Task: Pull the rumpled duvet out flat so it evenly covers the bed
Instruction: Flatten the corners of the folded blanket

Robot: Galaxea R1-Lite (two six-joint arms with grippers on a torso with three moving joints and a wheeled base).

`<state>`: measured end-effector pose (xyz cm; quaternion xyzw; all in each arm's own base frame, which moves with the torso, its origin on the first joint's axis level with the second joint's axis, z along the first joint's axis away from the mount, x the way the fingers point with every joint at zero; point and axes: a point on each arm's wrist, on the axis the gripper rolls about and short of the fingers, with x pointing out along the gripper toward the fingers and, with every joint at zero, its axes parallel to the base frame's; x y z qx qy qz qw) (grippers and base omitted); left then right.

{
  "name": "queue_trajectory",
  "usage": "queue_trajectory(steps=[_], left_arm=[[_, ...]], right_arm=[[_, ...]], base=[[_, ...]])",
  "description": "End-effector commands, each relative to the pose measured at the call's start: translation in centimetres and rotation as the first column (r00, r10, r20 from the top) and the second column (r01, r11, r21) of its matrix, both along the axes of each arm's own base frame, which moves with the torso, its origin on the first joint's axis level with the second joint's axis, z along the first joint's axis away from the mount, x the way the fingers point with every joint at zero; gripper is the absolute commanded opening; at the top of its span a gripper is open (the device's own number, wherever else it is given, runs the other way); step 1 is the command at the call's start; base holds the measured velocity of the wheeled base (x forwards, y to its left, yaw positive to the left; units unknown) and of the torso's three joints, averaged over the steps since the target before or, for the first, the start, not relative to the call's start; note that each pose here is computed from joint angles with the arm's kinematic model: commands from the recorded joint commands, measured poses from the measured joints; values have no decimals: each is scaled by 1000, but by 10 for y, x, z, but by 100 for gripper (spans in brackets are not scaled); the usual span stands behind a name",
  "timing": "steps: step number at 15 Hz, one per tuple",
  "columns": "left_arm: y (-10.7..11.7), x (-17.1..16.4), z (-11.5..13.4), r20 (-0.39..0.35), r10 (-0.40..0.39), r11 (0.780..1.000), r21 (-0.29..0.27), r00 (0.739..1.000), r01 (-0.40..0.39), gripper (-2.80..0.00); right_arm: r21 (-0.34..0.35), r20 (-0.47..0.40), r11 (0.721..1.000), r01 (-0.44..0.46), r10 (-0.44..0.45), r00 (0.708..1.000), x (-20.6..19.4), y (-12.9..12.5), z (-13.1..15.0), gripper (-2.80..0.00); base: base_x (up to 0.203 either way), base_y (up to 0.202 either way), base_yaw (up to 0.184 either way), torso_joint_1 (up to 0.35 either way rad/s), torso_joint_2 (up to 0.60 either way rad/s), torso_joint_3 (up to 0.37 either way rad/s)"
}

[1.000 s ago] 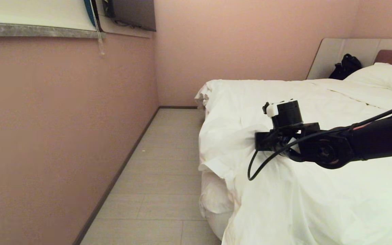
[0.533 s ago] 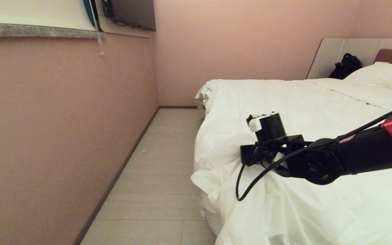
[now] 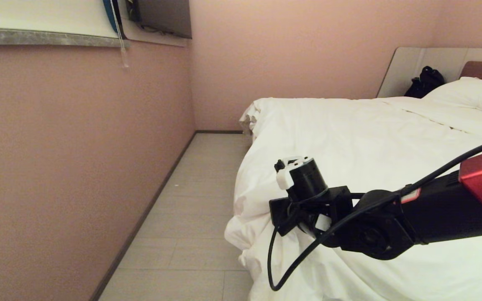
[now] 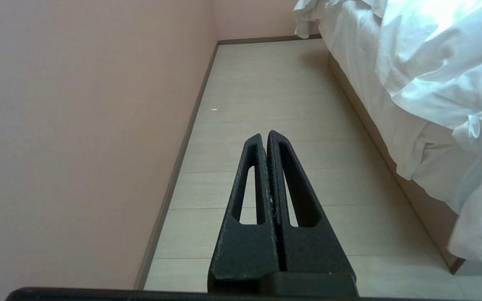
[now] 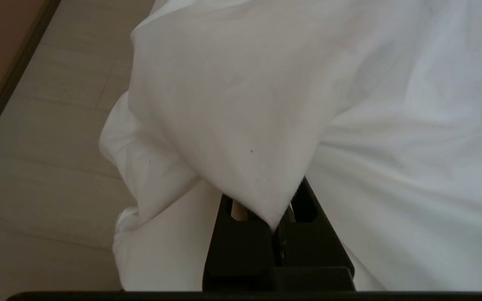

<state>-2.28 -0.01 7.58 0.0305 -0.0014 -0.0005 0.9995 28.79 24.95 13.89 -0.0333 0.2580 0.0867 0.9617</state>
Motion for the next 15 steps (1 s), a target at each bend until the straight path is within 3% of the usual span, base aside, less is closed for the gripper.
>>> queue_trajectory(steps=[1, 4, 7, 10, 15], left_arm=[[0, 0, 0, -1, 2, 1000, -2, 1000, -2, -280], [0, 0, 0, -1, 1, 1000, -6, 1000, -1, -280], [0, 0, 0, 0, 3, 1000, -27, 1000, -3, -280], [0, 0, 0, 0, 1, 1000, -27, 1000, -1, -280], [0, 0, 0, 0, 3, 1000, -29, 1000, -3, -280]], right_arm=[[10, 14, 999, 37, -37, 999, 9, -9, 4, -280], [50, 67, 989, 141, -144, 987, 36, -41, 25, -280], [93, 138, 941, 326, -336, 932, 80, -112, 52, -280], [126, 186, 889, 440, -457, 870, 108, -162, 66, -280], [155, 230, 845, 512, -535, 813, 132, -196, 76, -280]], base=[[0, 0, 0, 0, 0, 0], [0, 0, 0, 0, 0, 0], [0, 0, 0, 0, 0, 0], [0, 0, 0, 0, 0, 0], [0, 0, 0, 0, 0, 0]])
